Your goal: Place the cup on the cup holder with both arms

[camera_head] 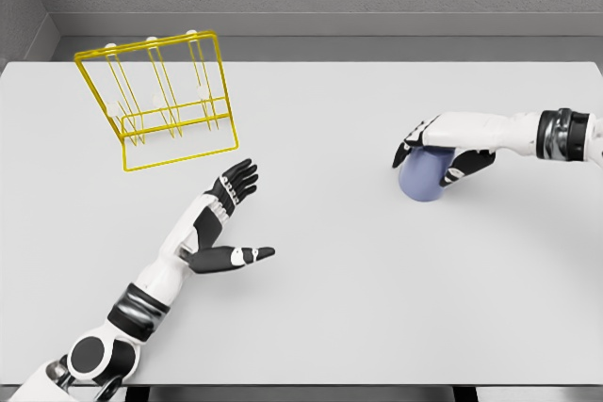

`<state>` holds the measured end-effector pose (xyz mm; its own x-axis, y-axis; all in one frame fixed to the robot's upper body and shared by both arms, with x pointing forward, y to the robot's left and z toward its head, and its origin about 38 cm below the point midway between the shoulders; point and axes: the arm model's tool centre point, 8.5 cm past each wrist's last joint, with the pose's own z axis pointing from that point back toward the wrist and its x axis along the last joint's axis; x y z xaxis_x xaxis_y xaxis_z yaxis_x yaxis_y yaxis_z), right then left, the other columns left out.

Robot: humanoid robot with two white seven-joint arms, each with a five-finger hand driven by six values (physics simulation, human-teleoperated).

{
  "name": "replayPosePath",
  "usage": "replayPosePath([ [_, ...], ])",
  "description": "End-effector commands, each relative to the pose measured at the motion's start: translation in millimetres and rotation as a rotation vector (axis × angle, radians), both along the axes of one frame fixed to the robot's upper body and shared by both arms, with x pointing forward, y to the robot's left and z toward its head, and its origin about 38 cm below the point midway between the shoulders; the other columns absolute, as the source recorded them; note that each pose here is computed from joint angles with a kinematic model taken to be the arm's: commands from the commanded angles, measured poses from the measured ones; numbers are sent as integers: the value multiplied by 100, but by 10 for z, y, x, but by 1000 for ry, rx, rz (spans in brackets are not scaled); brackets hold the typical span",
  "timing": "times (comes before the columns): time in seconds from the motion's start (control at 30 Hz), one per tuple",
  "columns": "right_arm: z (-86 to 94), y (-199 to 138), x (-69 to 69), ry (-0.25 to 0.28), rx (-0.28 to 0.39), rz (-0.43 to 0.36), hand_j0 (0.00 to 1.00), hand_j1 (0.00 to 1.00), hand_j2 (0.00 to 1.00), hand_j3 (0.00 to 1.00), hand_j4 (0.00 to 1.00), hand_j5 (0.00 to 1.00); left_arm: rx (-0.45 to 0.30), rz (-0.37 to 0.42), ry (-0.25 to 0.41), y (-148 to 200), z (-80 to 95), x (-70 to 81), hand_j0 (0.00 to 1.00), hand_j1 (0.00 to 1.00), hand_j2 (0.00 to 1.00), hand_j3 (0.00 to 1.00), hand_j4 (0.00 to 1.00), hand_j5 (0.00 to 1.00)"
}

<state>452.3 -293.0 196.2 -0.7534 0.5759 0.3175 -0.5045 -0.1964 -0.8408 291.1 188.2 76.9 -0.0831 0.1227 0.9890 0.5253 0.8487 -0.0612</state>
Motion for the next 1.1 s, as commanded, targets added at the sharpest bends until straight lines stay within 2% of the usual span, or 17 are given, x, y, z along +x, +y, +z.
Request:
replayPosePath([
  [0.0,16,26,-11,-3,4,9,64,64,64,64,64,64,-1,0,0,0,2,0,100,100,100,100,100,100],
  [0.2,67,47,-12,-15,5,17,62,62,62,62,62,62,-1,0,0,0,2,0,100,100,100,100,100,100],
  [0.33,198,160,-59,-47,12,62,62,62,62,62,62,62,-1,-2,3,0,-7,-10,100,100,100,100,100,100],
  [0.57,407,297,-59,-98,26,104,62,62,62,62,62,62,-1,-3,1,-1,-5,-11,100,100,100,100,100,100],
  [1.07,548,631,-134,-139,63,195,62,62,62,62,62,62,-1,3,1,17,-5,-10,100,100,100,100,100,100],
])
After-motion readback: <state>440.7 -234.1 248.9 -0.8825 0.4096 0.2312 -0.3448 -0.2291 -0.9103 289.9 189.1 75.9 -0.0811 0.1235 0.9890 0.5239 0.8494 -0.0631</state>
